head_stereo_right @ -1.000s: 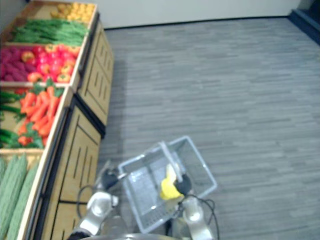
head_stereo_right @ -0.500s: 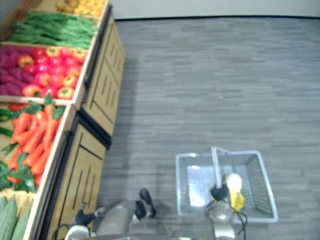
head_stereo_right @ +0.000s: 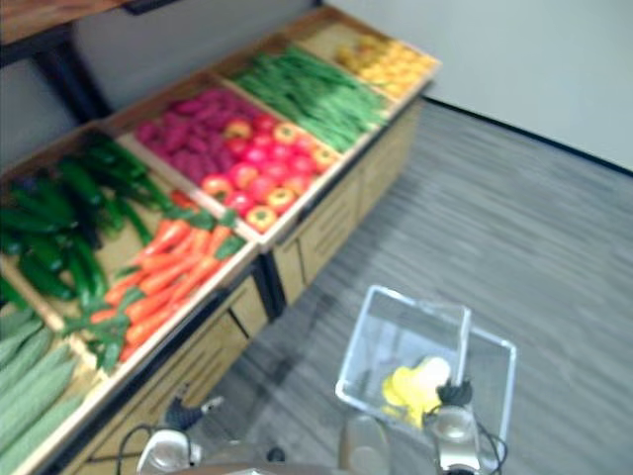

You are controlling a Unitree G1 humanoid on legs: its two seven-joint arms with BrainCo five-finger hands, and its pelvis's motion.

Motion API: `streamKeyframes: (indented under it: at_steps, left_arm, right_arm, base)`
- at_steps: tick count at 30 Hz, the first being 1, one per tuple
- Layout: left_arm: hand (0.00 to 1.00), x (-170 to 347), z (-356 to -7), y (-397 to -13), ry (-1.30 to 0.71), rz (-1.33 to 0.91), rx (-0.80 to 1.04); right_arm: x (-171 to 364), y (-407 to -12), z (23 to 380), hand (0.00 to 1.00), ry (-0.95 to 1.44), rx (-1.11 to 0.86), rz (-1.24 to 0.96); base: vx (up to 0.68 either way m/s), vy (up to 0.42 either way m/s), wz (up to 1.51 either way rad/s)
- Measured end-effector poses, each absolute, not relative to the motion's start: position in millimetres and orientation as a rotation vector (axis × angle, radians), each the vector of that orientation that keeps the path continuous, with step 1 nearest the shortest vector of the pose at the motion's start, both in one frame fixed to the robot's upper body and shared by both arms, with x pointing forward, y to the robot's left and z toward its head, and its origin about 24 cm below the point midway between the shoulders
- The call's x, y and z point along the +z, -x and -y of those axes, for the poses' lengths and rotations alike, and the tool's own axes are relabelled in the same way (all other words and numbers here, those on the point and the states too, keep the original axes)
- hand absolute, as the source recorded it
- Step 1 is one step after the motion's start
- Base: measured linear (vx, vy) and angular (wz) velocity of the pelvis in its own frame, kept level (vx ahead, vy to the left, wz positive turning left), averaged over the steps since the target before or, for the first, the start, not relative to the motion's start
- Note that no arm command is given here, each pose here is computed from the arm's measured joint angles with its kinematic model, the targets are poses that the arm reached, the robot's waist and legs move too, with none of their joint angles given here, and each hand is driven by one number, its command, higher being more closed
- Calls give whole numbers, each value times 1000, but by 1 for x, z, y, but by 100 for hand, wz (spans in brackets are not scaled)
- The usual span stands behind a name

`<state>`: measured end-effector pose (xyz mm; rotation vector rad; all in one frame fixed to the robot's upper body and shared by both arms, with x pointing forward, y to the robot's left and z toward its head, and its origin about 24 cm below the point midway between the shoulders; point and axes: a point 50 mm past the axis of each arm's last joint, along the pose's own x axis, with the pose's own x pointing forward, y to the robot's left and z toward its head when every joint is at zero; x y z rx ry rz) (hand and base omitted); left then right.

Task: Pick vegetable in the basket

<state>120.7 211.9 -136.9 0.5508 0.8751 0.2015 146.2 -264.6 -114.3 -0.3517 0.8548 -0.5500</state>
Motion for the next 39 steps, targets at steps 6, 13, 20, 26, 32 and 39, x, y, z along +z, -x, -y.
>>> streamKeyframes:
  at_steps: [6,13,20,26,32,39]
  left_arm:
    - [0,-144,-202,-107,-410,-931,262]
    - [0,-108,-204,-162,-368,-679,304]
    - [0,-23,-222,-240,-499,-243,324]
    - [0,50,-220,-301,-756,57,254]
    - [0,124,-185,-359,-1176,335,144]
    - [0,191,-188,-392,-1540,469,188]
  right_arm:
    - [-119,-133,274,100,321,-585,-908]
    - [-128,-112,275,100,302,-610,-974]
    - [-132,-108,262,100,271,-591,-973]
    - [-129,-110,262,100,278,-585,-946]
    - [-119,-132,262,100,275,-582,-852]
    - [-95,-168,258,100,291,-566,-670]
  base:
    - [149,-414,159]
    - [-3,-42,111]
    - [-26,22,32]
    - [-60,-17,-12]
    - [10,5,-31]
    - [2,-16,-22]
